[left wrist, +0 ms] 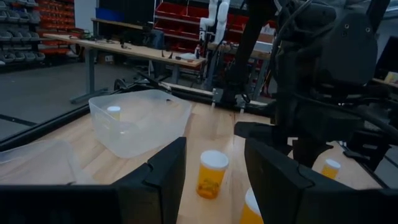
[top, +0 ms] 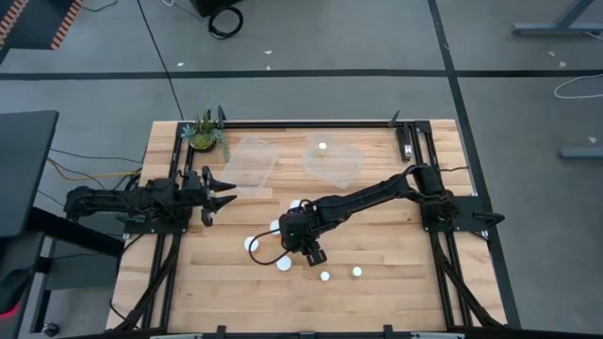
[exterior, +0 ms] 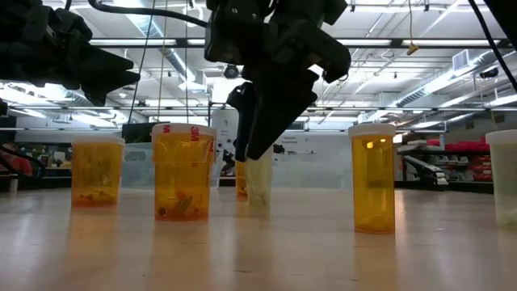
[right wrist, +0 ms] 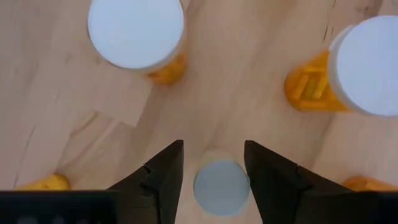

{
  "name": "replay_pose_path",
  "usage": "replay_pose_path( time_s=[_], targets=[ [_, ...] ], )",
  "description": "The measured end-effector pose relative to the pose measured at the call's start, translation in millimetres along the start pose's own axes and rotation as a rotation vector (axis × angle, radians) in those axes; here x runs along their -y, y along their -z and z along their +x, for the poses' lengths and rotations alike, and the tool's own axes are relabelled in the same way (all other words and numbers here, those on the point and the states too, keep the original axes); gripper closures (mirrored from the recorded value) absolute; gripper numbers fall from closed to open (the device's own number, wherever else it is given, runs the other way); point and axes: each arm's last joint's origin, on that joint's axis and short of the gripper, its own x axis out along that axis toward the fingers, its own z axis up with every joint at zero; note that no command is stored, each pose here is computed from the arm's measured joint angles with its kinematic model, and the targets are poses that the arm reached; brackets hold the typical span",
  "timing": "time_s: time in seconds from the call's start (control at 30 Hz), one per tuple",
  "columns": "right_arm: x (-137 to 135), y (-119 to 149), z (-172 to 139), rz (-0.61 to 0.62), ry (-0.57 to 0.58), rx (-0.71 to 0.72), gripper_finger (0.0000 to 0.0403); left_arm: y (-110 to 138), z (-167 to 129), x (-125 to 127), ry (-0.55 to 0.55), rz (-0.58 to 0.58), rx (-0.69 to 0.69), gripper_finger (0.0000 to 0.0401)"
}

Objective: Pick and place medicine bottles into bin by pill shape (circle, oval)
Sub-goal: Put the small yellow pill bottle into the right transparent bin

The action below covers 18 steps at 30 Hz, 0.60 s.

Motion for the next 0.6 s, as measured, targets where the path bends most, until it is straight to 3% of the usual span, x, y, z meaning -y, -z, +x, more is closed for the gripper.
replay_pose_path(
  time_s=[0.3,0.6],
  targets=[
    [0.3,3.1,0.5,0.021,0.016,-0.024,0.0281,0.0,0.0,0.0,0.000,0.000,0.000,0.0229],
    [6.0,3.3,-9.2,0.026,0.075,-0.066,0.0267,-0.1,0.0,0.0,0.000,0.000,0.001,0.0229]
  ],
)
